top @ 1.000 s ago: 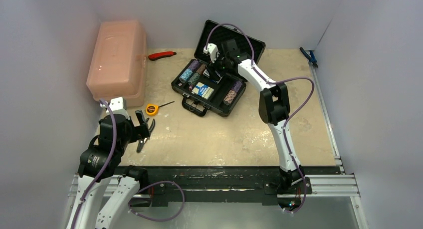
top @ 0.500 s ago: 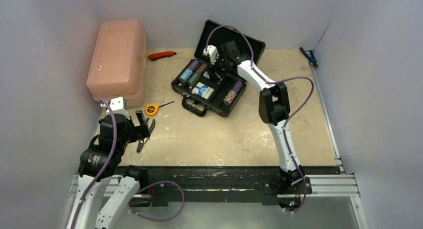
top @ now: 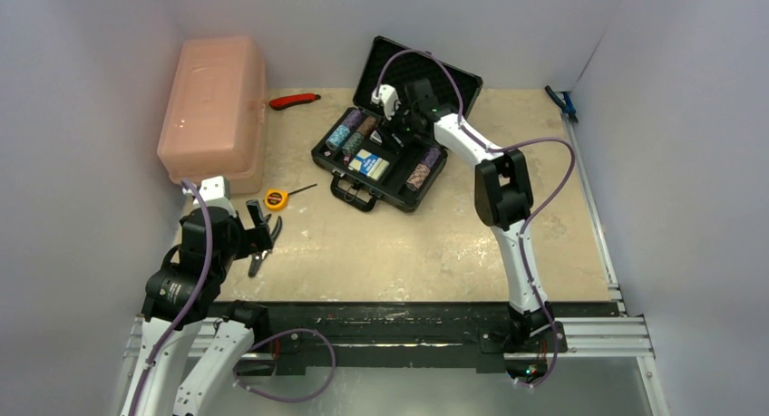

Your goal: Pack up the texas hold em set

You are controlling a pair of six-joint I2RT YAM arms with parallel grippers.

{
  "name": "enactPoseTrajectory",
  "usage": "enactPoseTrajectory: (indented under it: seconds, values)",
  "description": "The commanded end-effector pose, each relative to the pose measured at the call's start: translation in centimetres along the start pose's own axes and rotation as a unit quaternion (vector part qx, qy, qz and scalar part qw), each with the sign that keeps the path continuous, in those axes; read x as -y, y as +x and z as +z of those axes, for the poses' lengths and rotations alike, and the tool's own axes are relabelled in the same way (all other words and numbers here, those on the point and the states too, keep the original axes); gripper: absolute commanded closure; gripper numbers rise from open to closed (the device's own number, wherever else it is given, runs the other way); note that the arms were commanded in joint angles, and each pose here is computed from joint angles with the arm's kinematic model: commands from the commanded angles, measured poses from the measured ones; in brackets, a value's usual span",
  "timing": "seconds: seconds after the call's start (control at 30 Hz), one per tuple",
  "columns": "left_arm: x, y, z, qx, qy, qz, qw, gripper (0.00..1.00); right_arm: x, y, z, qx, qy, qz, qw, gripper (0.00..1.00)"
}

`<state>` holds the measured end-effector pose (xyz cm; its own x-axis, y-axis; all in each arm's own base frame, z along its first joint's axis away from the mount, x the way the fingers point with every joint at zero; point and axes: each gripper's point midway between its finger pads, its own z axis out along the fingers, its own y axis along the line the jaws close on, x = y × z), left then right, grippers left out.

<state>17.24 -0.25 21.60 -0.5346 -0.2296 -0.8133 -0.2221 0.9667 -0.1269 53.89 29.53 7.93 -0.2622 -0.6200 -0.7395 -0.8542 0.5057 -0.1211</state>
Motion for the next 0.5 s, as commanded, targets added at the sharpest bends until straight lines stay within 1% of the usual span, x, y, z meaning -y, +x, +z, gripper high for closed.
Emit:
enactPoseTrajectory:
  seconds: [0.0, 0.2, 0.43, 0.47]
  values:
    - [0.1, -0.9, 0.0, 0.018, 0.004, 0.003, 1.0, 0.0, -5.2, 6.9, -1.7, -0.11, -0.081, 0.07, 0.988, 1.0]
    - [0.2, -0.9, 0.0, 0.018, 0.007, 0.003, 1.0, 0.0, -6.6, 9.1, -2.3, -0.138, -0.092, 0.081, 0.983, 1.0]
    - [0.2, -1.0, -0.1, 0.02, 0.009, 0.003, 1.0, 0.0, -5.2, 10.6, -1.1, -0.171, -0.058, 0.094, 0.979, 1.0]
    - [0.2, -0.9, -0.1, 0.021, 0.008, 0.003, 1.0, 0.0, -5.0, 10.6, -1.0, -0.173, -0.054, 0.095, 0.979, 0.96]
